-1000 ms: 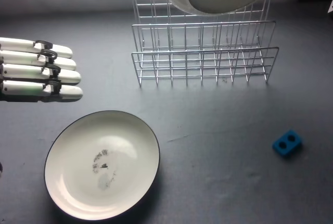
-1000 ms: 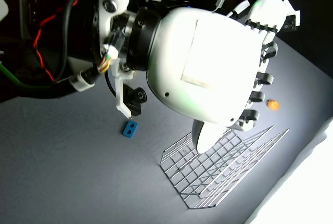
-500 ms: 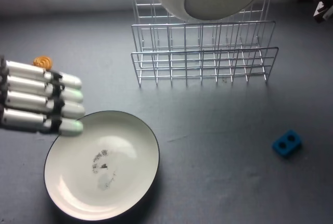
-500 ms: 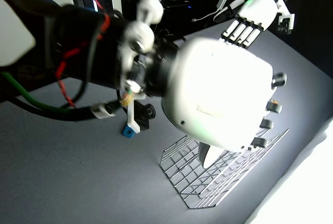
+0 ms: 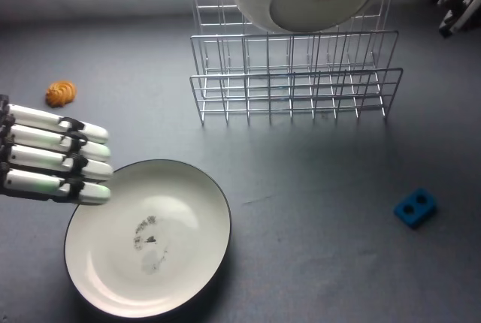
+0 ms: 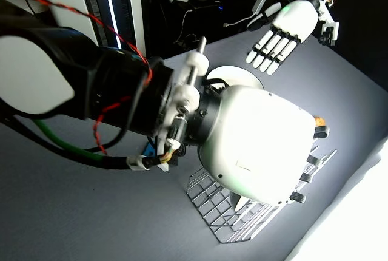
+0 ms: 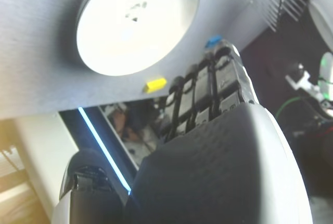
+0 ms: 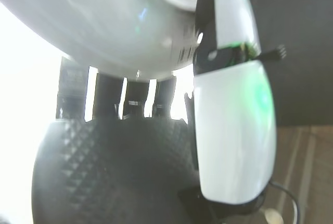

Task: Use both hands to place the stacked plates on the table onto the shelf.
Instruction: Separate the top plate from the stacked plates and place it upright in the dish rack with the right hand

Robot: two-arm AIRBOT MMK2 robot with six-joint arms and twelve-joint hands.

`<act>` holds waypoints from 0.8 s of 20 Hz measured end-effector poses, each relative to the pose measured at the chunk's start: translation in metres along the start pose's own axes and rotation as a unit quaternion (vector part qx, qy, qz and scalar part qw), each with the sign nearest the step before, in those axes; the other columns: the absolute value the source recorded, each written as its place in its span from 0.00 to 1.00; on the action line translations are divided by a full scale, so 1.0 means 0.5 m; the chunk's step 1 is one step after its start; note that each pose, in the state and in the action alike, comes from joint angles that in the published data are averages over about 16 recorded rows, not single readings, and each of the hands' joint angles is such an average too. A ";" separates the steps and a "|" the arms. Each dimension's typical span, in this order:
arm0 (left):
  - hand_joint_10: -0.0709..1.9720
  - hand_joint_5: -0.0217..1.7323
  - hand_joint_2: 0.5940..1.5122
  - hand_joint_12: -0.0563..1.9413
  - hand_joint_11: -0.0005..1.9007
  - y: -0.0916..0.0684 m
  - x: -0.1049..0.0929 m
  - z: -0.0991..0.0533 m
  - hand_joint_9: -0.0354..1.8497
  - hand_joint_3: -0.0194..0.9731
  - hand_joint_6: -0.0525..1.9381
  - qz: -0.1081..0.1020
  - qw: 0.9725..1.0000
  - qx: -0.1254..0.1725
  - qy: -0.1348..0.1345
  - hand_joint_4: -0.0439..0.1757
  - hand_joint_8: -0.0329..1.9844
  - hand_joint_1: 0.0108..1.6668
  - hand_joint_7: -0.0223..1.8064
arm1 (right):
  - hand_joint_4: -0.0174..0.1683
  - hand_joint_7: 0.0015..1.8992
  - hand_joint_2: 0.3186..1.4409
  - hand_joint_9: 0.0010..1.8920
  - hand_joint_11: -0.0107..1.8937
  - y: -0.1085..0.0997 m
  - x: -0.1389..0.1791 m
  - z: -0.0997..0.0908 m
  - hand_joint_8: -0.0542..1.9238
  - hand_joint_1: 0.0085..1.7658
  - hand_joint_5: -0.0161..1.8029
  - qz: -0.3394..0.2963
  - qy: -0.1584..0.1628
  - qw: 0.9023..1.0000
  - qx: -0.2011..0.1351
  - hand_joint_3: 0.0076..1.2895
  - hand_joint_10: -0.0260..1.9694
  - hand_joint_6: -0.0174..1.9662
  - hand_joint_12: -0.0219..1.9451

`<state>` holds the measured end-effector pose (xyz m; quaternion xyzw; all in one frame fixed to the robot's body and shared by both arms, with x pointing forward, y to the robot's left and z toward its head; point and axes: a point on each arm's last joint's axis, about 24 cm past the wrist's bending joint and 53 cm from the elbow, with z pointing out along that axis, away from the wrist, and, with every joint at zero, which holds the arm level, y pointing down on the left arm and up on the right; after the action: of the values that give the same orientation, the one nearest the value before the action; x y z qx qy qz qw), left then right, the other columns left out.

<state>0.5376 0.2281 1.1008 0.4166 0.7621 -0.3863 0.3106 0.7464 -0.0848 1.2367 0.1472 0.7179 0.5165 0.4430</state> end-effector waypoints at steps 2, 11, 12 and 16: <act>0.04 0.02 0.50 0.03 0.01 0.012 0.005 -0.007 0.03 0.04 0.02 -0.003 1.000 -0.009 0.003 0.21 0.01 0.01 0.02 | 0.15 0.61 0.56 0.71 0.49 -0.009 0.004 0.004 0.36 0.69 0.58 0.006 0.001 1.000 0.005 0.00 0.01 0.43 0.50; 0.04 0.02 0.50 0.03 0.01 0.035 0.010 -0.040 0.03 0.04 0.02 -0.015 1.000 -0.021 0.003 0.21 0.01 0.01 0.02 | 0.15 0.60 0.56 0.71 0.49 -0.043 0.014 0.020 0.36 0.69 0.58 0.033 0.001 0.999 0.031 0.00 0.01 0.42 0.50; 0.04 0.02 0.50 0.03 0.01 0.033 0.010 -0.043 0.03 0.04 0.02 -0.015 1.000 -0.019 0.003 0.21 0.01 0.01 0.02 | 0.16 0.60 0.56 0.71 0.49 -0.047 0.015 0.023 0.36 0.69 0.58 0.035 0.001 0.999 0.034 0.00 0.01 0.42 0.50; 0.04 0.02 0.50 0.03 0.01 0.025 0.011 -0.050 0.03 0.04 0.02 -0.018 1.000 -0.008 0.003 0.22 0.01 0.01 0.02 | 0.16 0.60 0.56 0.71 0.48 -0.067 0.018 0.033 0.36 0.69 0.58 0.041 0.001 0.998 0.048 0.00 0.01 0.42 0.50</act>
<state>0.5422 0.2557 1.1049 0.4013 0.7736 -0.3843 0.3046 0.7623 -0.0830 1.2020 0.1976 0.7354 0.4994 0.4132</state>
